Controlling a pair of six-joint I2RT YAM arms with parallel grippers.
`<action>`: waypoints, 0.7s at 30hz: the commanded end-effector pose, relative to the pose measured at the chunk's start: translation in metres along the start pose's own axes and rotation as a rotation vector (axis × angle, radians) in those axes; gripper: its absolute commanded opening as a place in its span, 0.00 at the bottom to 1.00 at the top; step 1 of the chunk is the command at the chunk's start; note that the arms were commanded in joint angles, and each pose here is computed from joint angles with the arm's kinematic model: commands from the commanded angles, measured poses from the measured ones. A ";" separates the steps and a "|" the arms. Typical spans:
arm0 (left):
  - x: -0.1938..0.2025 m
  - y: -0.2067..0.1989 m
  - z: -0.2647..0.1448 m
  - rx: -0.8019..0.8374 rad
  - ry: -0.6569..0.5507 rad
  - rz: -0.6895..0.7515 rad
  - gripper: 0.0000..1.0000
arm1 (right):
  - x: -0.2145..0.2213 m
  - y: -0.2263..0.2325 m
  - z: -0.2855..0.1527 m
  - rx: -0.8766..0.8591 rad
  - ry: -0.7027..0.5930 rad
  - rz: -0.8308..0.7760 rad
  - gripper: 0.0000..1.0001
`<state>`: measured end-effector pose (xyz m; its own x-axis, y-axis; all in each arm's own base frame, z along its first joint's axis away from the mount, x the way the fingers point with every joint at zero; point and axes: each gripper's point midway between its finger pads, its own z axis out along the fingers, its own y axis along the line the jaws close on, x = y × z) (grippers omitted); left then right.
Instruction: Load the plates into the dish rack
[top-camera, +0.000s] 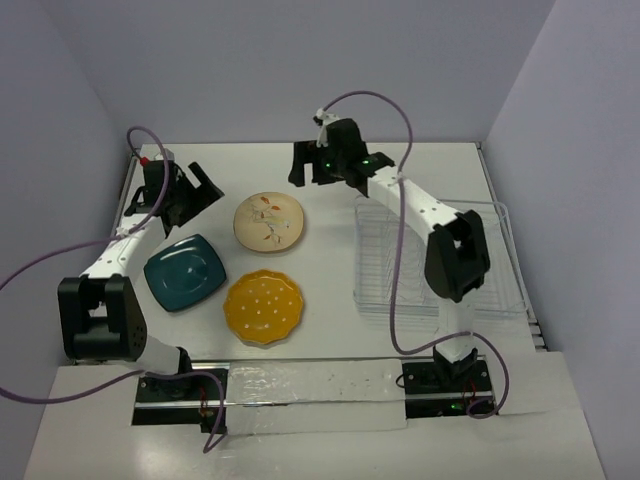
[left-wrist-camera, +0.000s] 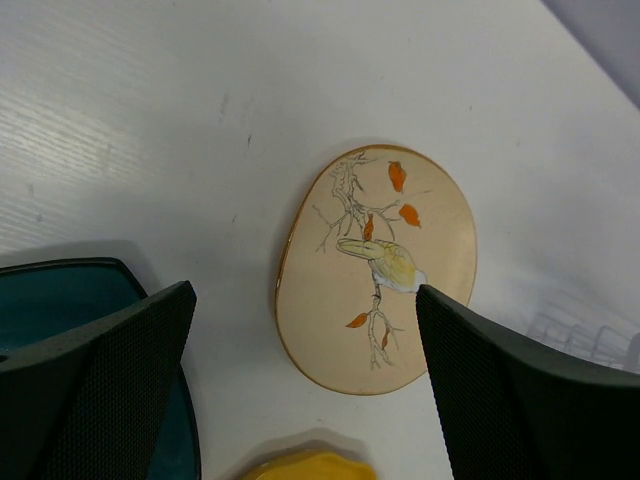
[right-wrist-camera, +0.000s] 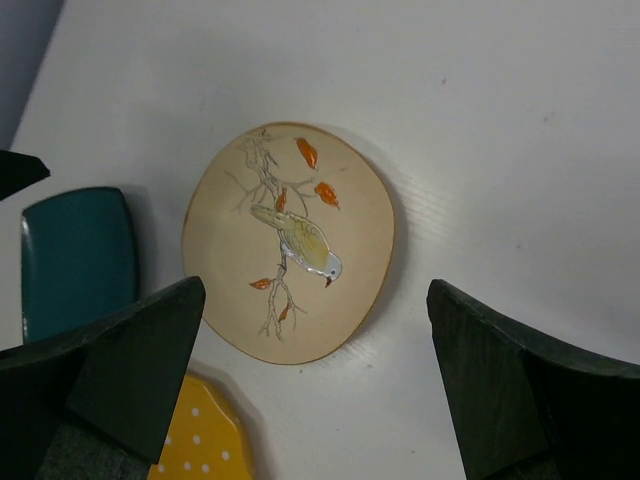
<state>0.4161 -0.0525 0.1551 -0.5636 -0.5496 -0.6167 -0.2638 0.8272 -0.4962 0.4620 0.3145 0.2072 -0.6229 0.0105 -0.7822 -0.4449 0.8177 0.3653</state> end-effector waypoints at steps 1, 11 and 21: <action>0.013 -0.009 0.015 0.062 0.050 0.048 1.00 | 0.009 0.008 0.029 0.024 0.033 0.030 1.00; 0.051 -0.009 0.053 0.088 0.190 0.081 0.97 | 0.072 -0.015 0.087 0.118 0.171 0.240 1.00; 0.076 -0.003 0.083 0.064 0.282 0.088 0.72 | 0.099 -0.021 0.103 0.143 0.232 0.351 1.00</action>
<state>0.4166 -0.0968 0.0451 -0.7927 -0.4334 -0.4287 -0.2209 0.8597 -0.4605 0.4665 0.3525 0.0569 -0.8634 0.1168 -0.4908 -0.1460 0.8734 0.4646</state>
